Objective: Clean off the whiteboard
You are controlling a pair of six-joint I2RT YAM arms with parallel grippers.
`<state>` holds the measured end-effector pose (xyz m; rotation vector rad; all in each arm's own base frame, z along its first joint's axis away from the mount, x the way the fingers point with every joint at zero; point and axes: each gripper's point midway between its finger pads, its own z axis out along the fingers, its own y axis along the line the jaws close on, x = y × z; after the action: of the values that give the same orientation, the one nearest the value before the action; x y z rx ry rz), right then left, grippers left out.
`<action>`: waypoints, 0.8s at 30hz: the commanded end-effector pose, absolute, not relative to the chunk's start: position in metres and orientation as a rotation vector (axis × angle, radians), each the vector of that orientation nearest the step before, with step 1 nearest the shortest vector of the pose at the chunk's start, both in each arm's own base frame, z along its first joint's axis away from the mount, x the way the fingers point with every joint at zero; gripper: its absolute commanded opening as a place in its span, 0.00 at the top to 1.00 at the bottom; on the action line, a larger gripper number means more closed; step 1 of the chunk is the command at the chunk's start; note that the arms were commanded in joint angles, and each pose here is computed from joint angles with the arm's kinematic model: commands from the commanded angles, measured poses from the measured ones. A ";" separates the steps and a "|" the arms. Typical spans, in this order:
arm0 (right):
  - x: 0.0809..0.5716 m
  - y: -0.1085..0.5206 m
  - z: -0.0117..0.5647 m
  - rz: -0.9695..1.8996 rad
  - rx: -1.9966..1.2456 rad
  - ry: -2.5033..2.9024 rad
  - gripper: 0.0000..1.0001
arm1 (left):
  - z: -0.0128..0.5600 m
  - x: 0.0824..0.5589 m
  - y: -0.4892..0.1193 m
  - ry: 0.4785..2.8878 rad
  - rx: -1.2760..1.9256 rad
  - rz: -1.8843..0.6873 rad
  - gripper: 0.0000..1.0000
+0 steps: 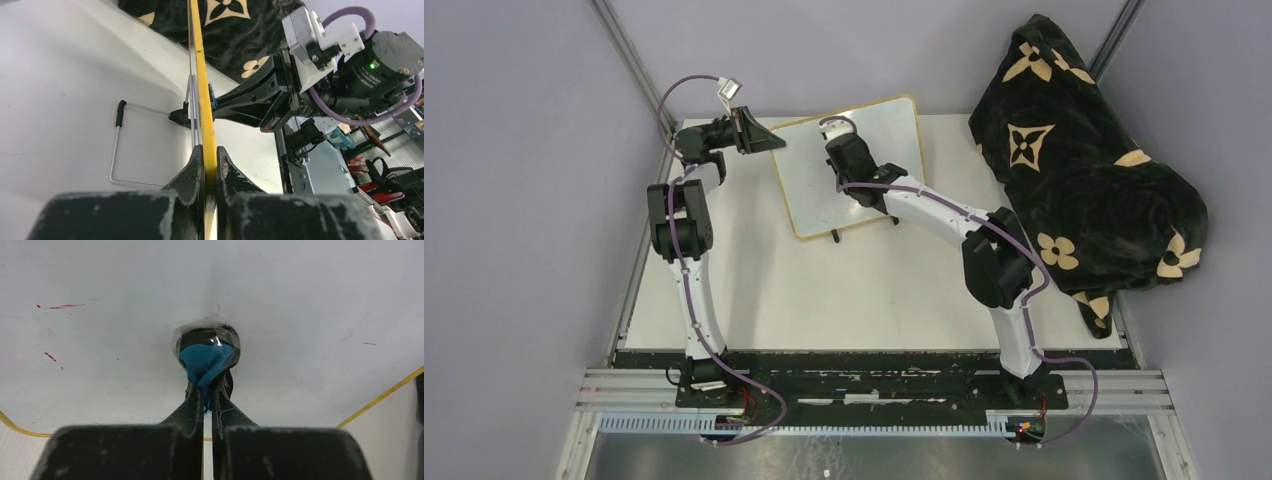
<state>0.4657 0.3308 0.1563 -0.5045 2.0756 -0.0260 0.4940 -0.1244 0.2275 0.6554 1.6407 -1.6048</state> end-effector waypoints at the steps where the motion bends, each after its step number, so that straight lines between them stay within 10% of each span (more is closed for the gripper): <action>1: 0.458 0.376 0.162 -0.010 -0.539 2.013 0.99 | 0.241 0.465 -0.125 1.611 0.921 -1.446 0.97; 11: 0.426 0.469 0.167 0.059 -0.689 1.939 0.99 | 0.244 0.464 -0.126 1.610 0.922 -1.446 0.97; 24: 0.471 0.379 0.175 -0.087 -0.525 1.982 0.99 | 0.243 0.463 -0.126 1.609 0.923 -1.445 0.97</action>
<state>0.4220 0.4459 0.1355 -0.7331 2.0058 0.0166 0.4936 -0.1201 0.2271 0.6587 1.6468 -1.5964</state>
